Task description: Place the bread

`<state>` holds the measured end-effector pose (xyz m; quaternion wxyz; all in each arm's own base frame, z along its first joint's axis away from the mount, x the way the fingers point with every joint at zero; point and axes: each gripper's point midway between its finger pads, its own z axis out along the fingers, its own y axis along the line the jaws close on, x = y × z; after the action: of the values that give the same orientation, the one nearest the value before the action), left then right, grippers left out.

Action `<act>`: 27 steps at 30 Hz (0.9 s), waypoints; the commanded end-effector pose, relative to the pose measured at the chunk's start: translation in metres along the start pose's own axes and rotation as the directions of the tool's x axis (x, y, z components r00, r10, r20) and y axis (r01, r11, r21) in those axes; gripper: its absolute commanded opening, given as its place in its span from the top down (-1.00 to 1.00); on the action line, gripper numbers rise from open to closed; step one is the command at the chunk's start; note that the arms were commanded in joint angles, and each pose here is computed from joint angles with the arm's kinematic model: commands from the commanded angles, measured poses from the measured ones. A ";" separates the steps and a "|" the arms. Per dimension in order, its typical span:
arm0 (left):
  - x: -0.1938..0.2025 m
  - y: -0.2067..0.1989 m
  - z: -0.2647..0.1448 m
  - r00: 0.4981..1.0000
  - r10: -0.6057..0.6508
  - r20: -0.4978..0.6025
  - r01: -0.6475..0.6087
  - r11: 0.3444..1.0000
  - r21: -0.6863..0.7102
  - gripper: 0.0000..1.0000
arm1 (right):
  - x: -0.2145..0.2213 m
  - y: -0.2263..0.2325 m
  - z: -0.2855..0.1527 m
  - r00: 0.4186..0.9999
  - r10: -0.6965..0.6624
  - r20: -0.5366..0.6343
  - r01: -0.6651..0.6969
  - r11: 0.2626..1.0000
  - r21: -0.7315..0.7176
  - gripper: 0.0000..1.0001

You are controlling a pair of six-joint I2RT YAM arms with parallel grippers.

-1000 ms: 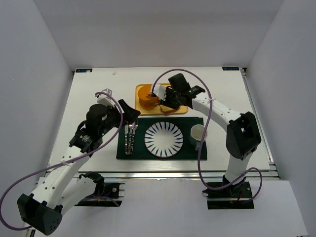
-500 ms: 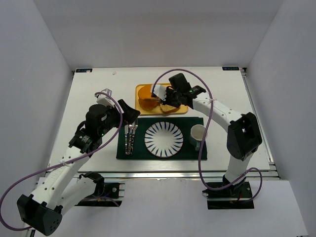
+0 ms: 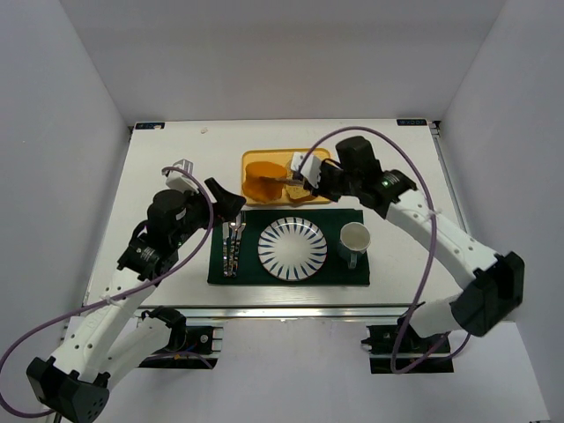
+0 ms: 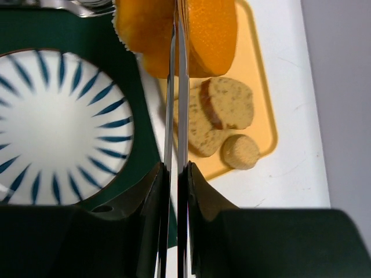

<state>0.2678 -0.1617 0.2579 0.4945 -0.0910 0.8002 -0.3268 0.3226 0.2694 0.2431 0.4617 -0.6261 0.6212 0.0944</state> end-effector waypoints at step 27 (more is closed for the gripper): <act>-0.008 0.007 -0.009 0.998 -0.015 0.055 0.017 0.999 -0.034 -0.87 | 0.051 0.130 -0.079 0.993 -0.093 0.076 0.109 0.964 -0.242 0.07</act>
<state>0.2677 -0.1533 0.2593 0.5059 -0.1083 0.7951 -0.3165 0.1891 0.1995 0.1775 0.3840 -0.6999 0.5820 0.1547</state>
